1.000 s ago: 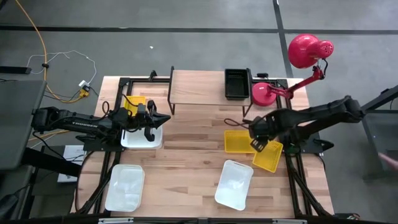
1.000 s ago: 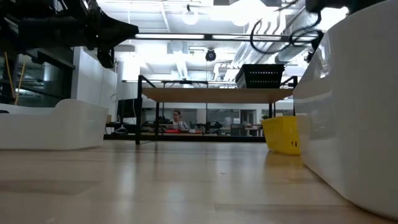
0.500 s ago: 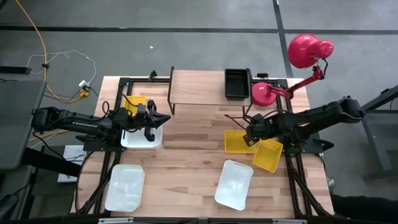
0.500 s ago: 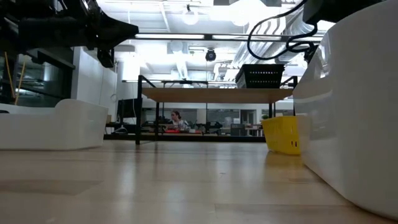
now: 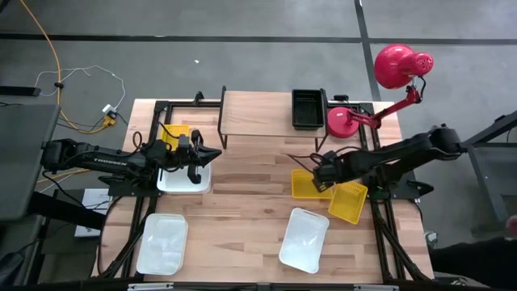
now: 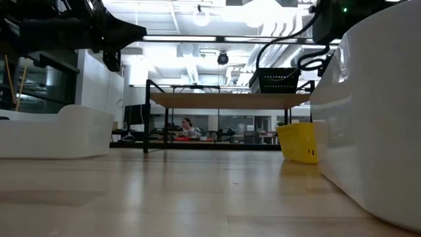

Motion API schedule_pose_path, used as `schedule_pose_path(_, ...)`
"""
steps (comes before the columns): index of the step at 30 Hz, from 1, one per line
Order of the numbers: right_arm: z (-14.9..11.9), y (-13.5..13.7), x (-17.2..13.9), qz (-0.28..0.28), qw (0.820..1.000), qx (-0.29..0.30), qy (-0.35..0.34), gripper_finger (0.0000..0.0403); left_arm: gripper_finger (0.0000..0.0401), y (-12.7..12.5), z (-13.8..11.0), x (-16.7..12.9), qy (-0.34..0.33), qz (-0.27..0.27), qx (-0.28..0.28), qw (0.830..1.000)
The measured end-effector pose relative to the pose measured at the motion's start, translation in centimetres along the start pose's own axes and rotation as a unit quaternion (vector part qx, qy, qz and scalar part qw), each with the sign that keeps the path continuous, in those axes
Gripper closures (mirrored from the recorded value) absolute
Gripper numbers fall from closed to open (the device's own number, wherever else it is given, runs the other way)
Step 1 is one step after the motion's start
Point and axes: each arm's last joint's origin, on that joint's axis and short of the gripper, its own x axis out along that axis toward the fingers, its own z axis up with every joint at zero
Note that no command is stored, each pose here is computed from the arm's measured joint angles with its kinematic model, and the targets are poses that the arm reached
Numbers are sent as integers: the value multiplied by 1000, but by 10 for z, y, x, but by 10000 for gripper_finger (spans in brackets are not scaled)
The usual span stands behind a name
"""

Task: Stack baskets on shelf by color
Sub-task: Put the middle yellow bin on the shelf

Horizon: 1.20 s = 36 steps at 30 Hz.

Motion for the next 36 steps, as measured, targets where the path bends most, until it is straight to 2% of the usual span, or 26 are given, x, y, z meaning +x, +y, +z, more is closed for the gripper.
schedule_pose_path(4,-1,3,7,-18,1000,-5,7,250,401,0,0,0,0,0,0,1000)
schedule_pose_path(8,-1,5,12,-30,999,-8,7,272,401,0,0,0,0,0,-1,1000)
schedule_pose_path(12,0,5,12,-33,999,-17,-3,316,401,0,0,0,0,0,-1,1000)
schedule_pose_path(16,2,6,9,-27,999,-39,-11,382,401,0,0,0,0,0,0,1000)
schedule_pose_path(18,4,9,5,-17,998,-51,-18,394,401,0,0,0,0,0,0,1000)
schedule_pose_path(21,10,15,-6,-6,997,-69,-31,387,401,0,0,0,0,0,0,1000)
schedule_pose_path(27,32,36,-50,42,988,-107,-99,398,401,0,0,0,0,0,0,1000)
schedule_pose_path(31,46,54,-90,99,969,-151,-167,401,401,0,0,0,0,0,0,1000)
schedule_pose_path(36,60,78,-146,194,915,-199,-292,401,401,0,0,0,0,0,0,1000)
